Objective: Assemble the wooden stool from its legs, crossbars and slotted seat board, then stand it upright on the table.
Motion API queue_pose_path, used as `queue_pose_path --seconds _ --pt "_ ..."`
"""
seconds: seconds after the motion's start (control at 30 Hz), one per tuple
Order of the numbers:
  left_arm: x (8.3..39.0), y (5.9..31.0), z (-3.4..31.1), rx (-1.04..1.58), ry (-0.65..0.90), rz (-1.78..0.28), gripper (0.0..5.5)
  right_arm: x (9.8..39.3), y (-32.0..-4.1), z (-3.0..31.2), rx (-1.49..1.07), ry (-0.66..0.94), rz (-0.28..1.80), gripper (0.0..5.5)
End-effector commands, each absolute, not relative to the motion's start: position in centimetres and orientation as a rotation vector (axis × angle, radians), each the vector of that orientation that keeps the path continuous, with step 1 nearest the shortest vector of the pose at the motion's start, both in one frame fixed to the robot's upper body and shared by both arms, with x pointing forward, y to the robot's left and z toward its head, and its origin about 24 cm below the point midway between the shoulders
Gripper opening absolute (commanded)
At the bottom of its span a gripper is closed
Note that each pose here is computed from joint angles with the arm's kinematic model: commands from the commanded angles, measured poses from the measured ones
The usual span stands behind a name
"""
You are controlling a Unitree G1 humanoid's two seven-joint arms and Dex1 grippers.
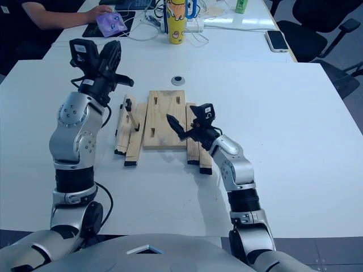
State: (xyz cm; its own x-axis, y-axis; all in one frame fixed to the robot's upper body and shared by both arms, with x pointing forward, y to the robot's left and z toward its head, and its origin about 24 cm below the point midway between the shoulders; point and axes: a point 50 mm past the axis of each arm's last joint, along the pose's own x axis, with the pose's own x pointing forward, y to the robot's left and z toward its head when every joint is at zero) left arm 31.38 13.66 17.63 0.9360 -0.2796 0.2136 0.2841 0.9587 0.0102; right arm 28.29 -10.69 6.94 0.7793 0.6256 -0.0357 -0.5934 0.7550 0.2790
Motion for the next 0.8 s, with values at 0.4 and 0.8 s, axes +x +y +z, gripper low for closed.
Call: queue_pose_path --seconds 0.4,0.8 --pt "31.4 12.8 20.1 0.013 -0.339 -0.363 0.04 28.4 -10.7 7.0 0.239 0.114 0.644 5.40" --pt "31.4 12.9 8.9 0.034 0.218 -0.370 0.04 28.8 -10.6 7.1 0.230 0.113 0.645 5.40"
